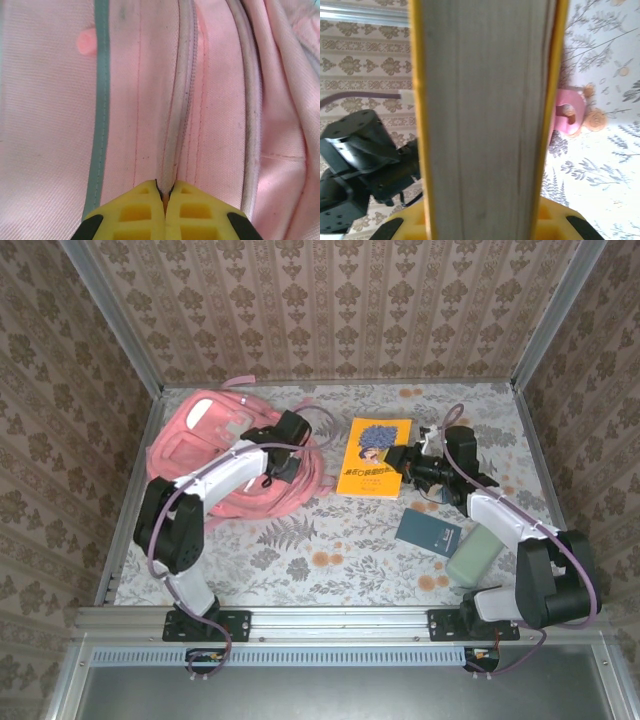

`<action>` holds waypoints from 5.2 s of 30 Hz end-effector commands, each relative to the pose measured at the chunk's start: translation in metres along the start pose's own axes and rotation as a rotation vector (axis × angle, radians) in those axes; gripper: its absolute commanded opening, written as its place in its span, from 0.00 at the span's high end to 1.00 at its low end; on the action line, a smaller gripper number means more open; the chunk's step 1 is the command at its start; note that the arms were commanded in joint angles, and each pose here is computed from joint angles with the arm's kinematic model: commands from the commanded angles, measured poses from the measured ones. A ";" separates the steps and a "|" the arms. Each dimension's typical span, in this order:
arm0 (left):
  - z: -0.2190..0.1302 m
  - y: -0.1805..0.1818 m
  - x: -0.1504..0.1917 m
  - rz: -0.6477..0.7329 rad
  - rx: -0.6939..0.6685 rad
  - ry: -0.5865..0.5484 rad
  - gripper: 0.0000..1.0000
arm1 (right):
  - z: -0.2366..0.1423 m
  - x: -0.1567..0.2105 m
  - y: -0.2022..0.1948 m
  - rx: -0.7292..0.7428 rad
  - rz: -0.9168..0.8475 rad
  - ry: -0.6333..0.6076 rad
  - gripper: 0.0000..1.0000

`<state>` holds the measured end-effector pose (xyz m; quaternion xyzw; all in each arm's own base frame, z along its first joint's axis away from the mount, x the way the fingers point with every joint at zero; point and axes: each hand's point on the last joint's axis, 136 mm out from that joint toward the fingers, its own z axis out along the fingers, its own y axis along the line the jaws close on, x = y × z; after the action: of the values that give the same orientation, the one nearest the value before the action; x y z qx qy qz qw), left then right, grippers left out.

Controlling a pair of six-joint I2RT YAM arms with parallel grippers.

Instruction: Pack books, pencil case, and school supplies into a backpack

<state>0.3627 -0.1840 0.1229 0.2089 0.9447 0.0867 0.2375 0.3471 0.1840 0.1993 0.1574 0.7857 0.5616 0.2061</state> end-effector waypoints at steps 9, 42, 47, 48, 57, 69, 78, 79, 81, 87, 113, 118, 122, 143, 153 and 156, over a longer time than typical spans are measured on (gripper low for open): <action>-0.154 0.051 -0.072 -0.258 0.185 -0.393 1.00 | 0.061 0.011 0.039 -0.114 -0.063 0.043 1.00; -0.166 0.035 -0.067 -0.385 0.420 -0.434 1.00 | 0.297 0.029 0.008 0.138 0.012 0.176 0.41; -0.163 0.035 -0.068 -0.394 0.425 -0.429 1.00 | 0.282 0.033 0.000 0.199 -0.014 0.177 0.52; -0.162 0.035 -0.068 -0.394 0.426 -0.428 1.00 | 0.280 0.035 -0.003 0.210 -0.014 0.181 0.53; -0.161 0.034 -0.066 -0.391 0.431 -0.421 1.00 | 0.262 0.040 -0.022 0.328 -0.074 0.188 0.50; -0.166 0.020 -0.071 -0.403 0.510 -0.427 1.00 | 0.298 0.074 -0.039 0.335 -0.075 0.262 0.75; -0.163 0.009 -0.071 -0.380 0.530 -0.416 1.00 | 0.314 0.079 -0.014 0.263 -0.090 0.299 0.71; -0.161 0.010 -0.069 -0.379 0.520 -0.411 1.00 | 0.310 0.077 -0.015 0.270 -0.091 0.295 0.69; -0.157 0.013 -0.065 -0.381 0.501 -0.405 1.00 | 0.299 0.070 -0.012 0.271 -0.098 0.278 0.65; -0.142 0.022 -0.055 -0.394 0.459 -0.379 1.00 | 0.250 0.046 0.007 0.270 -0.148 0.189 0.55; -0.094 -0.046 -0.024 -0.316 0.524 -0.269 0.40 | -0.097 0.019 -0.137 0.908 -0.189 -0.182 0.29; -0.092 -0.065 -0.031 -0.308 0.555 -0.259 0.38 | -0.107 0.039 -0.172 0.962 -0.106 -0.146 0.29; -0.091 -0.074 -0.034 -0.305 0.570 -0.255 0.38 | -0.096 0.050 -0.189 0.925 -0.045 -0.126 0.29; -0.077 -0.139 -0.018 -0.318 0.675 -0.158 0.38 | 0.002 0.047 -0.135 0.772 -0.136 -0.013 0.27; -0.053 -0.219 0.014 -0.222 0.715 -0.004 0.47 | -0.066 0.044 -0.139 0.819 -0.172 -0.128 0.00; -0.041 -0.234 0.024 -0.195 0.712 0.042 0.50 | -0.086 0.048 -0.148 0.865 -0.162 -0.154 0.01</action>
<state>0.2406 -0.3719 0.0834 0.1865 0.9387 -0.2527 0.1425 0.2812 0.1101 0.0926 0.2024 0.9283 0.1982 0.2410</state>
